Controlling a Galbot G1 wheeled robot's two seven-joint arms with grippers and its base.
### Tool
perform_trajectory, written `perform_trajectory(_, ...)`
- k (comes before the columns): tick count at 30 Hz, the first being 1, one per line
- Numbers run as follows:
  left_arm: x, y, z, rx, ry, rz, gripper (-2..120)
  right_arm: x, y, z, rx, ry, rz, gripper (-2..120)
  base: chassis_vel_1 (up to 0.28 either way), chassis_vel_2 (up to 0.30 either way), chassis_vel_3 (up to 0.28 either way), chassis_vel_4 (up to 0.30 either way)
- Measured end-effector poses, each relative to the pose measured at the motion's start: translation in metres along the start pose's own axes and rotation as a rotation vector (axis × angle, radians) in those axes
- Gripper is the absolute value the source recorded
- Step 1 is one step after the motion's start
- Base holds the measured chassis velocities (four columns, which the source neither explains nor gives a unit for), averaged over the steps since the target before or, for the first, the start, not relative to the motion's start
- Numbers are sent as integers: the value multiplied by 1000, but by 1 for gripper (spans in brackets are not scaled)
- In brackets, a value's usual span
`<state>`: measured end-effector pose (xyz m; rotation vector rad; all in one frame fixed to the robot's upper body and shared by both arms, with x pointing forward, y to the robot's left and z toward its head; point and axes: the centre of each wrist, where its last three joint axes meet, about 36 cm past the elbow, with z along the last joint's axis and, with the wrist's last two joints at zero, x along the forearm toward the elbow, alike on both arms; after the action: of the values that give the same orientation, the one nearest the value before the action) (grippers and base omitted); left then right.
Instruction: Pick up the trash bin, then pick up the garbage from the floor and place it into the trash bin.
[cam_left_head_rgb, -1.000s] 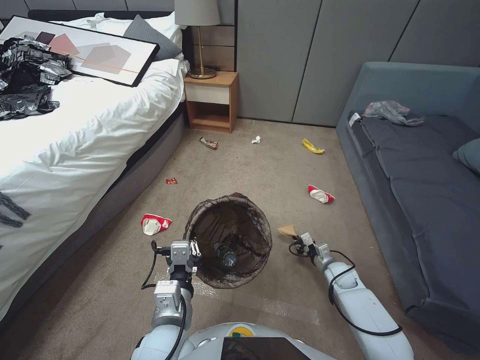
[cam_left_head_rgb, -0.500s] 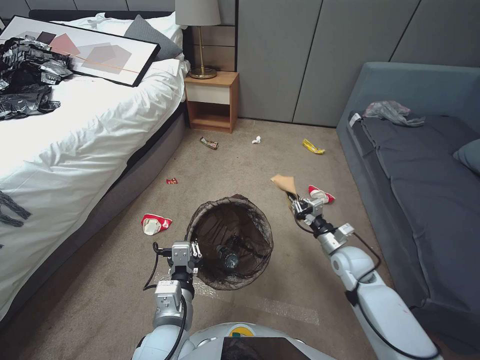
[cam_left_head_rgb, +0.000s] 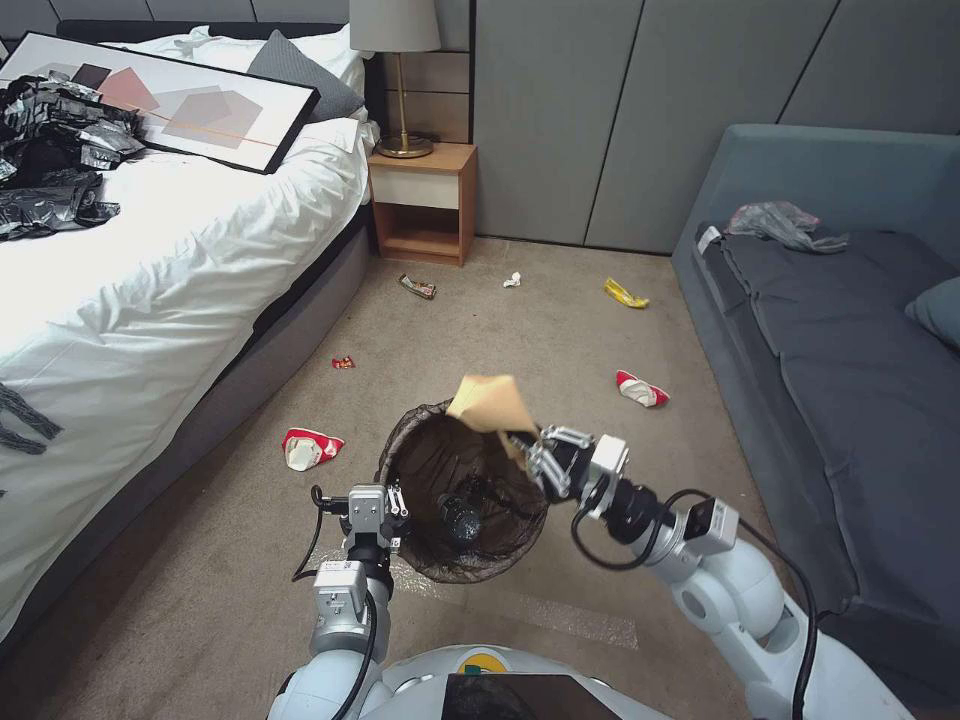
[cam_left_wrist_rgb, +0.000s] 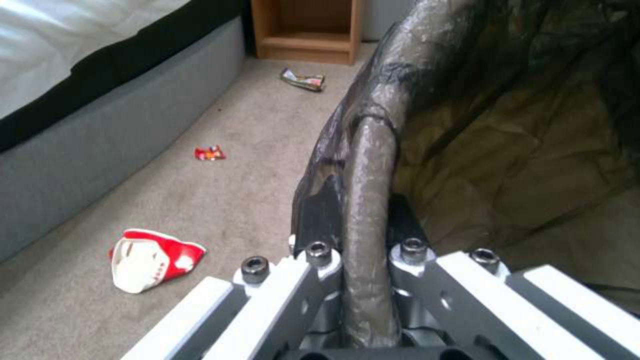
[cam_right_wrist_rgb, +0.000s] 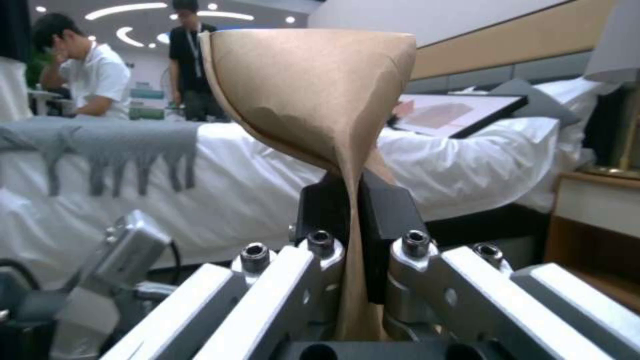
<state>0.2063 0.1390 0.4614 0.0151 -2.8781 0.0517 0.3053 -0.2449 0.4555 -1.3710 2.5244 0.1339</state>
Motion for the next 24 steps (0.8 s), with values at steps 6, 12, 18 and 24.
perform_trajectory(6, 1, -2, 0, 2, 2, 4, 0, 0, 17, 17, -31, 35, -28, 2, 0, 0, 0, 0)
perform_trajectory(12, 1, -3, -1, 3, 2, 5, 0, 4, 21, 38, -56, 69, -5, 2, 0, 0, 0, 0)
perform_trajectory(18, 2, -3, -1, 5, 2, 5, 0, 3, 18, 53, -52, 97, 33, 14, 0, 0, 0, 0)
perform_trajectory(24, 2, -3, -1, 5, 2, 5, 0, 2, 18, 58, -54, 104, 41, 34, 0, 0, 0, 0)
